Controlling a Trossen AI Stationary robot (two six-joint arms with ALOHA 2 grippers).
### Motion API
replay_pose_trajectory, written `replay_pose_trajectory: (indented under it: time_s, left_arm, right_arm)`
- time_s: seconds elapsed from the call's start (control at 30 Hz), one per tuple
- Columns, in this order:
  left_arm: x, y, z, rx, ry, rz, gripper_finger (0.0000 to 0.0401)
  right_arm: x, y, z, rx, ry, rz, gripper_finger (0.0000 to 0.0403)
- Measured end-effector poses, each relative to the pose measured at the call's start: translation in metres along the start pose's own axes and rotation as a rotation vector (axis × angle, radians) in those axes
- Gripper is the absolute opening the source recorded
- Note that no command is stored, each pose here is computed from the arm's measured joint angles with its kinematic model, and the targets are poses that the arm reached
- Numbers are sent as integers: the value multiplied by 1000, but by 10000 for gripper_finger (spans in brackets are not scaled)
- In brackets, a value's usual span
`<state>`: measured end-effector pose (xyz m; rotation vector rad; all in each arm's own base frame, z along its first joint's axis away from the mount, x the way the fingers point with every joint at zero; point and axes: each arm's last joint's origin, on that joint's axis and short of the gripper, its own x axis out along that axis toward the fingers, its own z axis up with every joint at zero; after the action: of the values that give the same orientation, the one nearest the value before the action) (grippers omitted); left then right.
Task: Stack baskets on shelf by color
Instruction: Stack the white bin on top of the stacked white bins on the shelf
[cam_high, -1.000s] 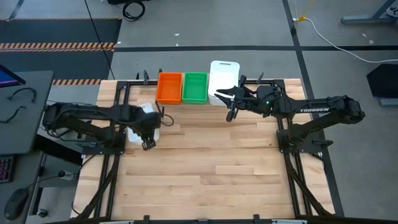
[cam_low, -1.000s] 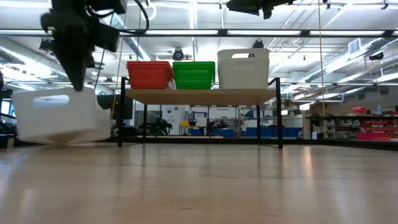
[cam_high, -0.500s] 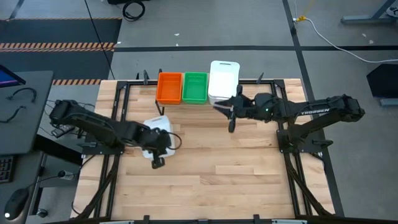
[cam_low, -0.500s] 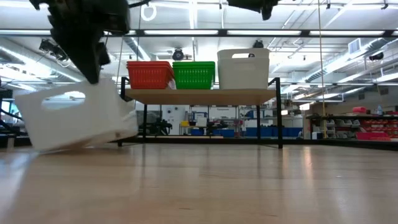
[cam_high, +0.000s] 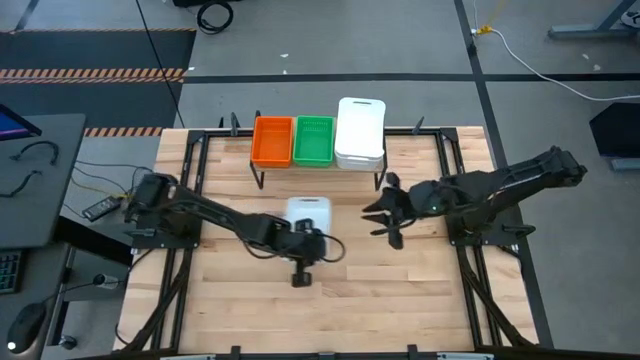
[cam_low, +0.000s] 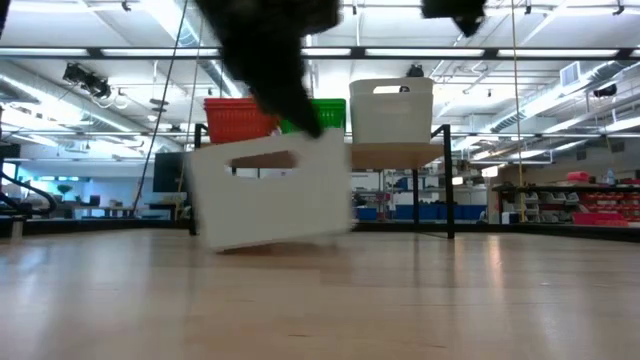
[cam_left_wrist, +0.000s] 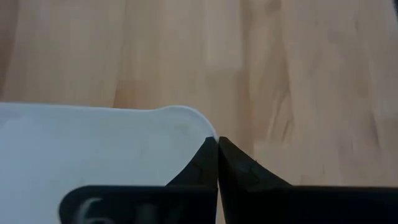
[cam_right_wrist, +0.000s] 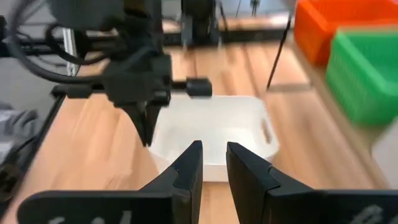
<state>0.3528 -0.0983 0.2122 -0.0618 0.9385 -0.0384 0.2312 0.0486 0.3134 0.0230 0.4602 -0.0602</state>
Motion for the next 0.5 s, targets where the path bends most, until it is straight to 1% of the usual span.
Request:
replay_pose_trajectory:
  time_s: [0.13,0.27,0.33,0.4,0.5]
  left_arm:
    - [18,-9,28,84,-44,5,1]
    - [31,-11,41,125,-71,27,9]
    - [34,-10,44,123,-99,39,25]
    - [35,-8,45,120,-104,52,51]
    - [26,-7,49,117,-132,63,95]
  right_arm:
    - [-22,2,-3,95,123,5,77]
    - [-32,2,-15,161,228,-11,77]
    - [-34,3,-22,184,295,-30,77]
    - [-34,5,-28,199,355,-45,77]
    - [-32,9,-35,200,395,-48,77]
